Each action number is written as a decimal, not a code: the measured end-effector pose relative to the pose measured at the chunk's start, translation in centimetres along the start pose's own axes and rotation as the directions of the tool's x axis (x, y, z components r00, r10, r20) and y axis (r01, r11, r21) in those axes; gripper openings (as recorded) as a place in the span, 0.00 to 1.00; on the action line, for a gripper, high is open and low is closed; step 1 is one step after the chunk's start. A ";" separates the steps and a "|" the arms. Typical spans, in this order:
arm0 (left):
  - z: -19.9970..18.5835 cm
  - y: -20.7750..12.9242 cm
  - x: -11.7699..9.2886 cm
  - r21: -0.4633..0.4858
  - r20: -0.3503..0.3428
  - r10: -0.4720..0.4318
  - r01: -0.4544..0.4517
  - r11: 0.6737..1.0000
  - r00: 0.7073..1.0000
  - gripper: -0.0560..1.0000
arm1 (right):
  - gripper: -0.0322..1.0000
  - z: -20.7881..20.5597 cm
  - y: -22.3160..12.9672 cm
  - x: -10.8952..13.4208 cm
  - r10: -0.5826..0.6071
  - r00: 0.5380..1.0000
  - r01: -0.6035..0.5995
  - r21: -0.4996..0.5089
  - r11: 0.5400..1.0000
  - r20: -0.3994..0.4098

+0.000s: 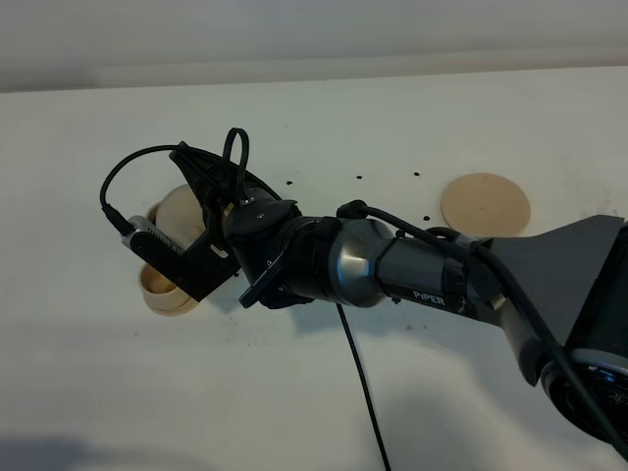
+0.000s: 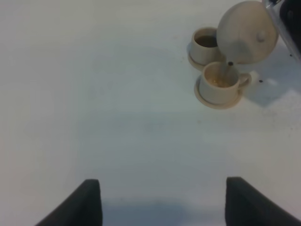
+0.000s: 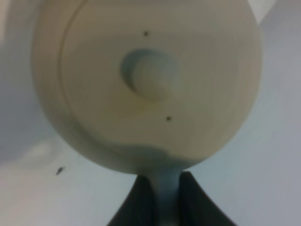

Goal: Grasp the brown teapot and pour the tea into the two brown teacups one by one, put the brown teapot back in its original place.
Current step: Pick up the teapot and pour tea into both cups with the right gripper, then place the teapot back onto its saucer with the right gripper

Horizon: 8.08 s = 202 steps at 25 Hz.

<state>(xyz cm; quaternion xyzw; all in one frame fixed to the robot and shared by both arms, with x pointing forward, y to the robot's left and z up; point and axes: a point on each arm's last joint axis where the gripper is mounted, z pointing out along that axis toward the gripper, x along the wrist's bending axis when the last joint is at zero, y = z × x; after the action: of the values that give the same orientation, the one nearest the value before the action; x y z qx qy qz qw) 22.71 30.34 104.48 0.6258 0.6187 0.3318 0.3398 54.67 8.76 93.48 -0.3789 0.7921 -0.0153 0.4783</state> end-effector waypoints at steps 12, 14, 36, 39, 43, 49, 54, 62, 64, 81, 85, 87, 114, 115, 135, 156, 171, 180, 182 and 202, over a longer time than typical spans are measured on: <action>0.0 0.0 0.0 0.000 0.000 0.000 0.000 1.000 1.000 0.56 | 0.12 0.3 -0.4 0.3 -0.032 0.999 0.032 0.066 0.997 0.001; 0.0 0.0 0.0 0.000 0.000 0.000 0.000 1.000 1.000 0.56 | 0.12 0.4 -0.4 0.4 -0.032 0.999 0.032 0.068 0.997 -0.001; 0.0 0.0 0.0 0.000 0.000 0.000 0.000 1.000 1.000 0.56 | 0.12 -0.7 1.6 -0.2 -0.087 0.996 0.085 0.071 0.994 0.027; 0.0 0.0 0.0 0.000 0.000 0.000 0.000 1.000 1.000 0.56 | 0.12 -0.7 1.6 -0.3 -0.106 0.994 0.103 0.080 0.992 0.035; 0.0 0.0 0.0 0.000 0.000 0.000 0.000 1.000 1.000 0.56 | 0.12 -0.7 1.5 -0.4 -0.130 0.990 0.126 0.089 0.988 0.047; 0.0 0.0 0.0 0.000 0.000 0.000 0.000 1.000 1.000 0.56 | 0.12 -0.8 1.4 -0.7 -0.180 0.981 0.172 0.104 0.980 0.072; 0.0 0.0 0.0 0.000 0.000 0.000 0.000 1.000 1.000 0.56 | 0.12 -0.8 1.4 -0.8 -0.203 0.975 0.194 0.110 0.975 0.084; 0.0 0.0 0.0 0.000 0.000 0.000 0.000 1.000 1.000 0.56 | 0.12 -0.8 1.4 -1.2 -0.263 0.958 0.248 0.128 0.960 0.113; 0.0 0.0 0.0 0.000 0.000 0.000 0.000 1.000 1.000 0.56 | 0.12 -0.8 1.4 -1.3 -0.275 0.954 0.259 0.131 0.957 0.119; 0.0 0.0 0.0 0.000 0.000 0.000 0.000 1.000 1.000 0.56 | 0.12 -0.8 1.4 -1.4 -0.306 0.943 0.289 0.139 0.947 0.129; 0.0 0.0 0.0 0.000 0.000 0.000 0.000 1.000 1.000 0.56 | 0.12 -0.8 1.4 -1.4 -0.309 0.942 0.291 0.139 0.946 0.129; 0.0 0.0 0.0 0.000 0.000 0.000 0.000 1.000 1.000 0.56 | 0.12 -0.8 1.4 -1.4 -0.309 0.942 0.291 0.139 0.946 0.129; 0.0 0.0 0.0 0.000 0.000 0.000 0.000 1.000 1.000 0.56 | 0.12 -0.8 1.4 -1.4 -0.354 0.927 0.336 0.142 0.931 0.125; 0.0 0.0 0.0 0.000 0.000 0.000 0.000 1.000 1.000 0.56 | 0.12 -0.8 1.4 -1.4 -0.354 0.927 0.336 0.142 0.931 0.125; 0.0 0.0 0.0 0.000 0.000 0.000 0.000 1.000 1.000 0.56 | 0.12 -0.8 1.4 -1.0 -0.254 0.962 0.241 0.121 0.963 0.099; 0.0 0.0 0.0 0.000 0.000 0.000 0.000 1.000 1.000 0.56 | 0.12 -2.2 0.9 -0.8 0.103 0.994 -0.100 0.088 0.991 -0.030; 0.0 0.0 0.0 0.000 0.000 0.000 0.000 1.000 1.000 0.56 | 0.12 -7.8 -4.2 -1.6 0.762 0.589 -0.714 0.270 0.646 -0.268; 0.0 0.0 0.0 0.000 0.000 0.000 0.000 1.000 1.000 0.56 | 0.12 -7.2 -11.1 0.9 0.945 0.087 -0.785 0.563 0.260 -0.315; 0.0 0.0 0.0 0.000 0.000 0.000 0.000 1.000 1.000 0.56 | 0.12 -6.9 -12.7 1.6 0.953 0.009 -0.772 0.604 0.199 -0.302; 0.0 0.0 0.0 0.000 0.000 0.000 0.000 1.000 1.000 0.56 | 0.12 -8.5 -5.3 1.1 0.887 0.000 -0.799 0.534 0.278 -0.462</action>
<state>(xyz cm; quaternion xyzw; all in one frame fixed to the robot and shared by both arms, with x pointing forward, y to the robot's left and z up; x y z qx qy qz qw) 22.71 30.34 104.48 0.6258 0.6187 0.3318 0.3398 50.98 1.46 99.30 0.2403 0.9644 0.0860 0.0694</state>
